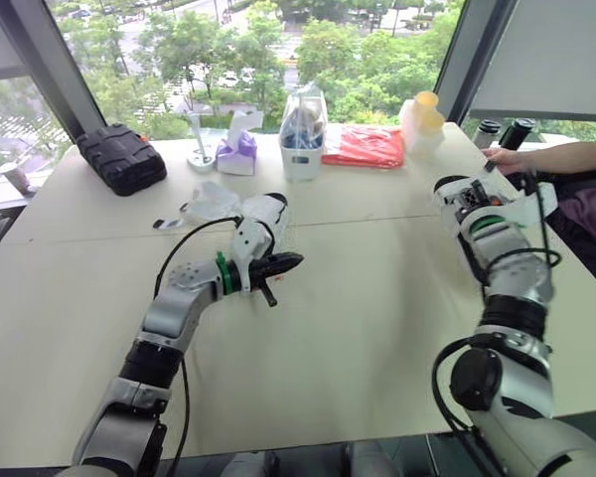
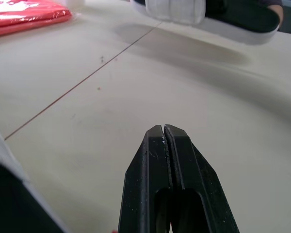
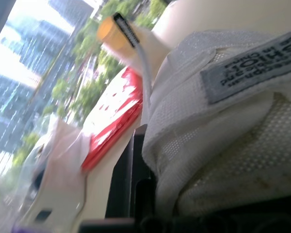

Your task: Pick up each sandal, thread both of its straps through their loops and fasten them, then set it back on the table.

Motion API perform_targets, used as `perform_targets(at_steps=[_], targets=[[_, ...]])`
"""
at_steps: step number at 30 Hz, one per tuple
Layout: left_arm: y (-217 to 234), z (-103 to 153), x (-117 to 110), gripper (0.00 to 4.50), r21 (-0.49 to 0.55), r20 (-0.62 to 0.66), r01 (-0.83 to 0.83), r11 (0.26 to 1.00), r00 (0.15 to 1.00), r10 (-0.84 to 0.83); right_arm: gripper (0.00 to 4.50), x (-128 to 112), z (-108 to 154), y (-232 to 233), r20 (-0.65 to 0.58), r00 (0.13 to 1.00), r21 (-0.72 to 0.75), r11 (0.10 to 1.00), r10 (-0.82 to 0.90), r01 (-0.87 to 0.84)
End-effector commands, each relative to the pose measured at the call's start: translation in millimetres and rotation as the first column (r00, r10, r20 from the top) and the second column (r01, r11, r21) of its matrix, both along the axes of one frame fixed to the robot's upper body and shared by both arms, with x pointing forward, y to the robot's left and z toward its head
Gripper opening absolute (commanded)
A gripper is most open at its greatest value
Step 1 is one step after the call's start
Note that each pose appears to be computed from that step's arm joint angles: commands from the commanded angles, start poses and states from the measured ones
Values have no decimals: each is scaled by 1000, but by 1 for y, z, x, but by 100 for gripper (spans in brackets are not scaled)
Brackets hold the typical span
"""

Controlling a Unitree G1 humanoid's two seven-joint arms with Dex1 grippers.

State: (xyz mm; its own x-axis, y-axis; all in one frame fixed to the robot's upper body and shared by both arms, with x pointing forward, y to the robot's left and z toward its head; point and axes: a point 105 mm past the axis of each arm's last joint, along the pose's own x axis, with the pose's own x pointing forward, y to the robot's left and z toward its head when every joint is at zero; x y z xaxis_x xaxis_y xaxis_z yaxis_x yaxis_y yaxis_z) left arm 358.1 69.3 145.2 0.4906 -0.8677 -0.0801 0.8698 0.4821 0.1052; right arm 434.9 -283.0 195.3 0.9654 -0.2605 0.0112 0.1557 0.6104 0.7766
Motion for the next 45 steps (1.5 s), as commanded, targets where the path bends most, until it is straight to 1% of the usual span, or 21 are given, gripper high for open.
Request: perform_targets(at_steps=[1, 3, 4, 10, 14, 17, 19, 22, 24, 25, 26, 27, 28, 30, 31, 32, 33, 36, 38, 40, 45], targets=[[0, 9, 1, 0, -10, 42, -4, 1000, 999, 5, 3, 5, 33, -8, 89, 991, -24, 995, -97, 100], [-1, 10, 1, 0, -27, 43, -10, 1000, 999, 11, 95, 10, 15, -14, 24, 991, -9, 992, -129, 130], [-1, 9, 1, 0, -27, 44, -14, 1000, 999, 16, 134, 12, 11, -14, 26, 993, 33, 993, -116, 115], [1, 7, 0, 0, -27, 44, -29, 999, 999, 30, 441, 10, 2, -27, 21, 989, 55, 988, -148, 146], [8, 4, 1, 0, -4, 49, -68, 998, 996, 68, 446, 0, 0, -23, -31, 993, -39, 992, -118, 116], [14, -1, 2, 0, 60, 65, -95, 994, 994, 91, 446, -20, -6, -11, -60, 995, -100, 992, -82, 76], [18, 1, 3, 0, 69, 84, -111, 991, 991, 105, 446, -41, -11, -1, -79, 995, -135, 990, -56, 45], [28, 11, 7, 0, 57, 128, -160, 985, 980, 152, 446, -91, -16, 28, -74, 997, -130, 990, 36, -46], [30, 14, 8, 0, 58, 141, -174, 983, 976, 165, 446, -104, -15, 43, -69, 994, -104, 990, 84, -91], [30, 14, 9, 54, 64, 149, -178, 982, 975, 167, 450, -108, -14, 49, -68, 992, -106, 988, 110, -117], [31, 14, 9, 85, 73, 155, -179, 981, 974, 166, 450, -113, -12, 57, -65, 987, -115, 982, 144, -151], [34, 21, 12, 130, 78, 187, -208, 975, 964, 191, 450, -122, -6, 80, -66, 960, -241, 929, 273, -281], [38, 27, 15, 181, 86, 221, -237, 968, 952, 213, 450, -134, -6, 108, -96, 901, -351, 832, 423, -428], [43, 35, 18, 276, 104, 268, -272, 957, 934, 236, 450, -156, -13, 141, -155, 787, -434, 674, 597, -597], [44, 35, 18, 340, 190, 352, -290, 938, 912, 210, 450, -167, -17, 155, -172, 721, -445, 600, 671, -664], [44, 35, 18, 384, 252, 409, -301, 920, 895, 181, 450, -174, -20, 163, -182, 676, -449, 552, 714, -703], [45, 38, 22, 435, 299, 486, -343, 891, 858, 167, 450, -178, -21, 168, -170, 651, -433, 537, 740, -724], [47, 51, 33, 444, 390, 673, -461, 797, 733, 95, 450, -175, -19, 173, -150, 623, -434, 515, 767, -739], [50, 60, 43, 444, 446, 793, -576, 685, 609, -5, 450, -170, -18, 176, -151, 613, -454, 496, 775, -740], [51, 64, 50, 444, 441, 851, -648, 621, 521, -61, 450, -165, -18, 177, -152, 612, -465, 490, 776, -737], [55, 35, 70, 444, 474, 845, -701, 533, 532, -52, 450, -145, -24, 172, -139, 633, -457, 518, 761, -723]])
